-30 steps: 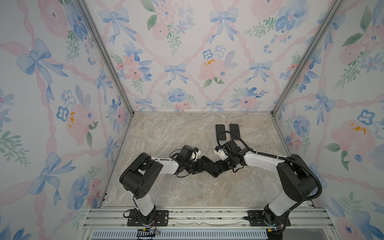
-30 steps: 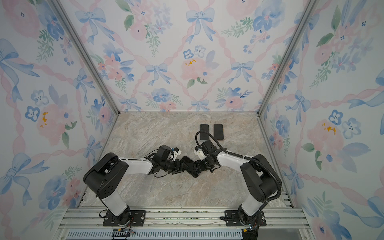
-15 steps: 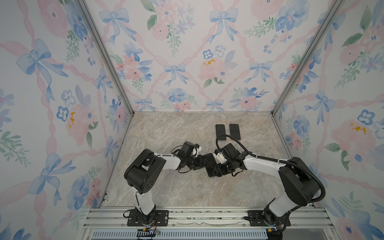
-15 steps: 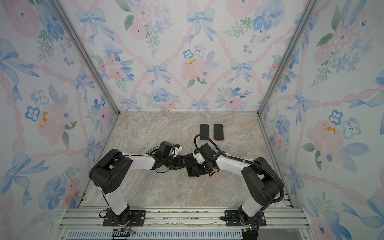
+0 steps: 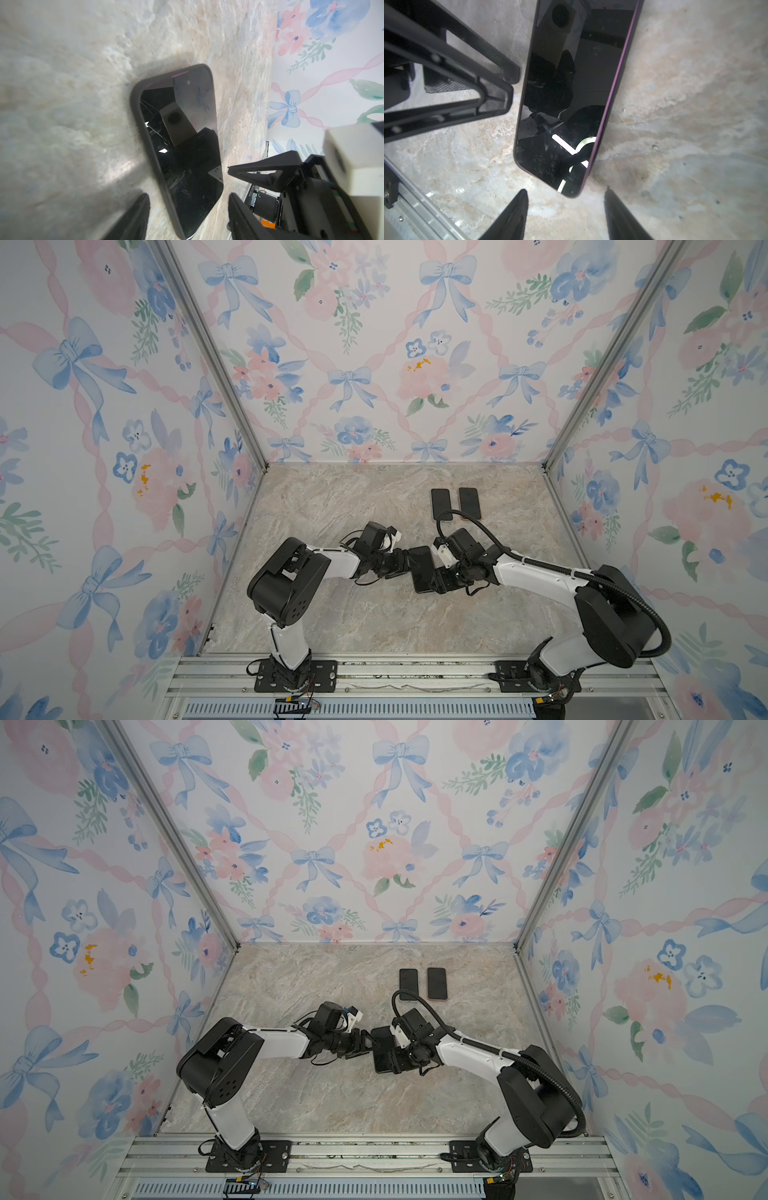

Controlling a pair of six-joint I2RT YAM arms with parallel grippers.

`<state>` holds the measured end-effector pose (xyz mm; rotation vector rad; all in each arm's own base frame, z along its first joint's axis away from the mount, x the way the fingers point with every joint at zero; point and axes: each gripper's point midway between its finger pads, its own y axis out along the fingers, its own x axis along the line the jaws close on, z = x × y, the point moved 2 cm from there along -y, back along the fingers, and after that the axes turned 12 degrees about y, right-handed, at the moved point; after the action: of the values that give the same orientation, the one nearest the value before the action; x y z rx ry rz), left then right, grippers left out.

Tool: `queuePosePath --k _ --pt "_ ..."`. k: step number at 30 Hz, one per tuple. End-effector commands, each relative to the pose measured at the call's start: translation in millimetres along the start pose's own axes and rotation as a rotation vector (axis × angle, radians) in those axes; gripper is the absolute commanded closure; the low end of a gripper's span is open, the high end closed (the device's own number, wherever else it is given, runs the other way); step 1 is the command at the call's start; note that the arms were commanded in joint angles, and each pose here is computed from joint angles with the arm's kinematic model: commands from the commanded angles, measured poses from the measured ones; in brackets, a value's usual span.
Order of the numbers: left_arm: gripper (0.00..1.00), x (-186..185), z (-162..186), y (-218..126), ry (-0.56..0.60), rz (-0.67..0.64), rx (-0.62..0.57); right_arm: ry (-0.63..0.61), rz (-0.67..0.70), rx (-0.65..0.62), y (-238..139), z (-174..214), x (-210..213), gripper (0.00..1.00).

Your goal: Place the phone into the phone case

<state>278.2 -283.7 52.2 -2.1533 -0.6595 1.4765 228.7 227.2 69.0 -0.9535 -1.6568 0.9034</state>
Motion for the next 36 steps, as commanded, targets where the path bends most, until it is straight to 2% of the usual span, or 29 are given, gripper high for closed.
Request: queuePosePath --k 1,6,10,16,25,36 --pt "0.38 16 28 -9 -0.088 -0.062 0.047 0.033 0.059 0.008 -11 4 -5 0.39" --pt "0.38 8 45 -11 -0.121 -0.068 0.06 0.125 0.017 -0.019 -16 4 2 0.46" --pt "0.38 0 52 -7 -0.114 -0.068 0.068 0.136 -0.019 -0.034 -24 2 12 0.46" --pt "0.39 2 53 -2 -0.115 -0.078 0.073 0.15 -0.005 -0.078 -22 2 9 0.45" --pt "0.41 1 65 -6 -0.12 -0.086 0.067 0.158 0.016 -0.047 -15 15 0 0.44" --pt "0.52 0 68 2 -0.129 -0.065 0.087 0.188 -0.049 -0.039 -4 9 -4 0.47"
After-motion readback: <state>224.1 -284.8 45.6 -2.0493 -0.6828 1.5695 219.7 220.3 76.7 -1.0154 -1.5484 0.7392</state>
